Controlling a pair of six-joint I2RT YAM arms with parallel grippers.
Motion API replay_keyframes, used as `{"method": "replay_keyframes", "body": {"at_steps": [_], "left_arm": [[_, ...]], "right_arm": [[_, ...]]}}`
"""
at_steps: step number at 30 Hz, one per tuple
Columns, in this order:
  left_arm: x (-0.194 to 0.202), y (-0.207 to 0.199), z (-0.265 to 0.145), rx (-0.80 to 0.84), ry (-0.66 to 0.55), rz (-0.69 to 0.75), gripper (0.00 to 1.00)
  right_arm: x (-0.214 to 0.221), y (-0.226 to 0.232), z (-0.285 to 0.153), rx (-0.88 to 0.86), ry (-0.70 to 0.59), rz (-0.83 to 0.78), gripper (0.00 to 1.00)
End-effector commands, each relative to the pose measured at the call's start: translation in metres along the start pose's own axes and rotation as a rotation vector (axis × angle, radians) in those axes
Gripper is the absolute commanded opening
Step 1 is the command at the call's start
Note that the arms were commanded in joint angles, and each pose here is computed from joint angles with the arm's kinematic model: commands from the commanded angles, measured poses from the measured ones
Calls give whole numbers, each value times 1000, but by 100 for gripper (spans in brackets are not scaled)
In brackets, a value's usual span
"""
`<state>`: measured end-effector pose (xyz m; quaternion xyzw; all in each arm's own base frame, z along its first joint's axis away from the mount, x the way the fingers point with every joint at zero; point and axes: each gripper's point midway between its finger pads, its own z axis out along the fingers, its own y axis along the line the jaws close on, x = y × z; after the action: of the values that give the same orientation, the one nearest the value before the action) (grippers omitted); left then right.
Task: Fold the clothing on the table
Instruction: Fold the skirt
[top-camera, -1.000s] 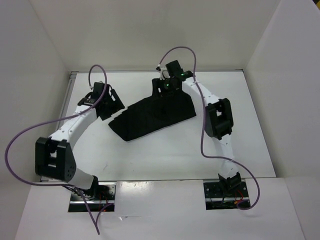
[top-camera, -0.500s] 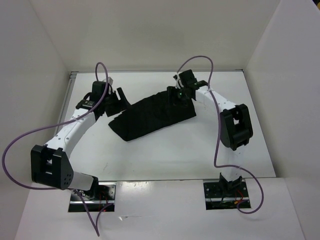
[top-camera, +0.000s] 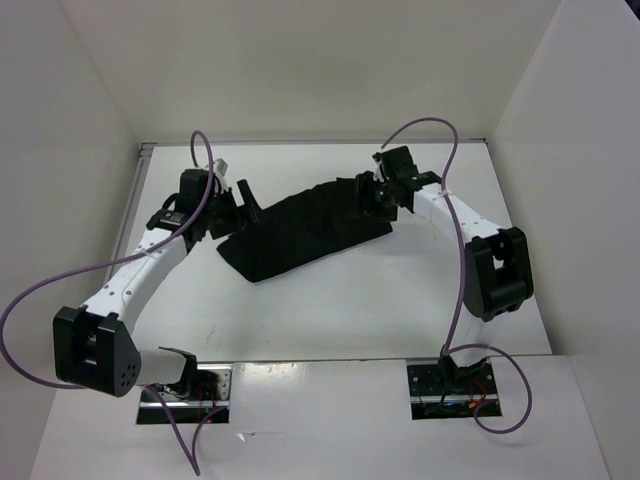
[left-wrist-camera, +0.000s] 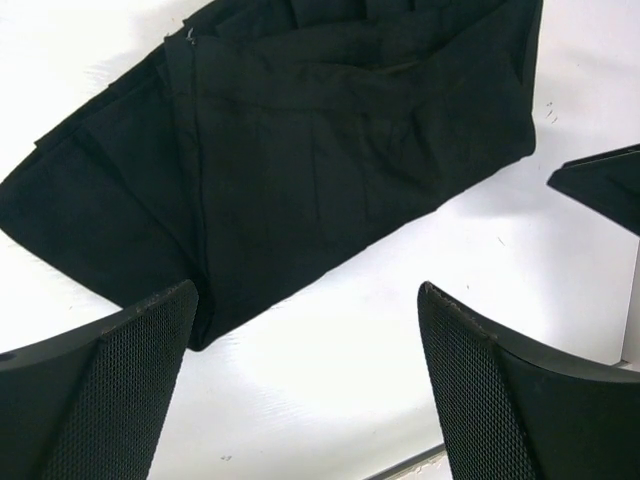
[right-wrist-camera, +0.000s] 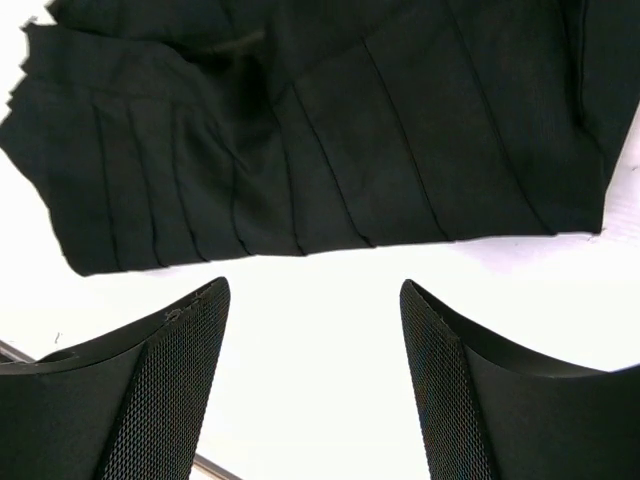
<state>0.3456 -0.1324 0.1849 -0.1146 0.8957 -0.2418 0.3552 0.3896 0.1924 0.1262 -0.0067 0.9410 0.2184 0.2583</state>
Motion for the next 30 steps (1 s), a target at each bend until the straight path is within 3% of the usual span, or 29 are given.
{"method": "replay_keyframes", "body": {"at_steps": [1,6,12,17,20,26,30], "left_arm": [[0,-4,-9,18,-23,-5,97],[-8,-4,-13,2,-51,7,98],[-44,-5,-27,-25,-175,6,100],[-73,40,-39,-174,-250,-59,100],[-82,56,-31,-199,-251,-98,100],[-71,63,25,-168,-166,-278,100],[-82,55,35,-192,-200,-262,100]], "right_arm": [[-9,1,-5,-3,-50,7,74],[-9,-11,-11,54,-50,22,74],[-14,8,-68,-7,-142,45,76],[6,24,-91,-102,-134,65,76],[8,34,-101,-166,-165,44,76],[15,48,-116,-191,-223,-4,77],[20,50,-129,-197,-246,-15,77]]}}
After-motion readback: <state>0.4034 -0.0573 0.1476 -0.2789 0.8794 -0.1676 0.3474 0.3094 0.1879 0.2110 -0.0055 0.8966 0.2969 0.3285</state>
